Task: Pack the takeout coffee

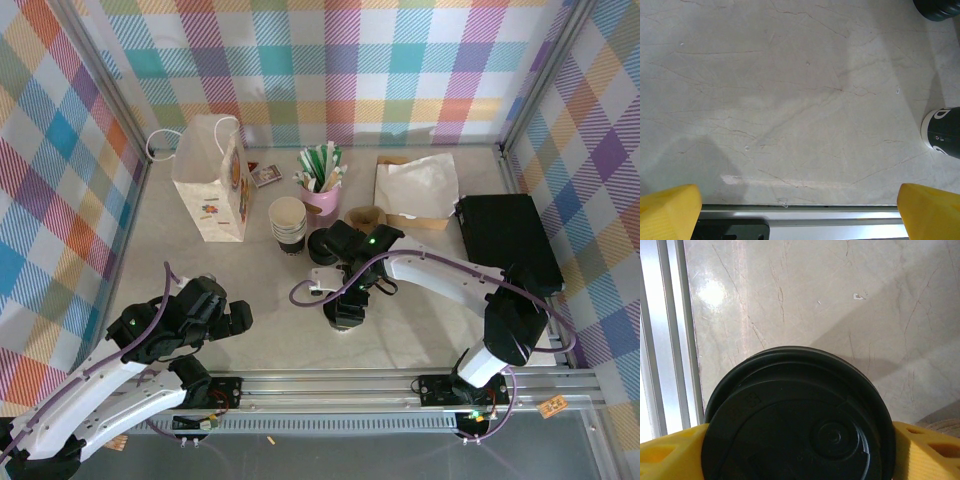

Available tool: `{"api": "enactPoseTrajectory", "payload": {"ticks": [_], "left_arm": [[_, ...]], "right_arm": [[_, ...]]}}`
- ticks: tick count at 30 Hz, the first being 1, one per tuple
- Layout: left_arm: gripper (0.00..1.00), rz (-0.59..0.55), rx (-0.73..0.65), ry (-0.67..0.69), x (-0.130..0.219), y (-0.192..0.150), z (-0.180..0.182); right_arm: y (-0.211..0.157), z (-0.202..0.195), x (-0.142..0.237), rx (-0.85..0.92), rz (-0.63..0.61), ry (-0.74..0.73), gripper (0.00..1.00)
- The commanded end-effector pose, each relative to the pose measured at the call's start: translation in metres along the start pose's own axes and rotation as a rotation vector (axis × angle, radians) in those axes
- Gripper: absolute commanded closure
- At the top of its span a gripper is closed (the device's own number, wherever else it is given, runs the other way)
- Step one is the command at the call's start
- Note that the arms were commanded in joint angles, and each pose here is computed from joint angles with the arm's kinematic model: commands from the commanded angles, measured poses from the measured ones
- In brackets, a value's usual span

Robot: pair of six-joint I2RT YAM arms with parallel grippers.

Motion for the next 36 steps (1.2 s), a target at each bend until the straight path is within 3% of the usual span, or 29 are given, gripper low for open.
{"api": "enactPoseTrajectory", "payload": {"ticks": [1,8,20,36], "left_arm": [[0.0,-0.01,0.019,-0.006,0.002,0.003,-0.002],[0.0,-0.019,0.011,-0.011,0.005,0.005,-0.004],[0.0,-0.033,-0.035,-0.025,0.011,0.012,-0.014],[0.0,-0.189,-0.224,-0.118,0.048,0.052,-0.062]], "right_arm": [[-0.003,0.004,-0.006,-0.02,0.022,0.024,0.23],[0.001,0.002,0.004,-0.13,0.031,0.018,0.32],[0.004,-0.004,0.028,-0.483,0.029,-0.068,0.38],[0.003,-0.003,0.092,-0.784,-0.02,-0.144,0.42]]}}
Point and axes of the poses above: each hand's point on the last joint's axis, 136 mm out from that joint toward the fingers, its own x axis back along the fingers, its own z axis along the line the jaws close on, y = z × x, the point moved 6 cm from there along x, back along the fingers, and after that the axes turned 10 degrees about x, right-handed, at the moved point
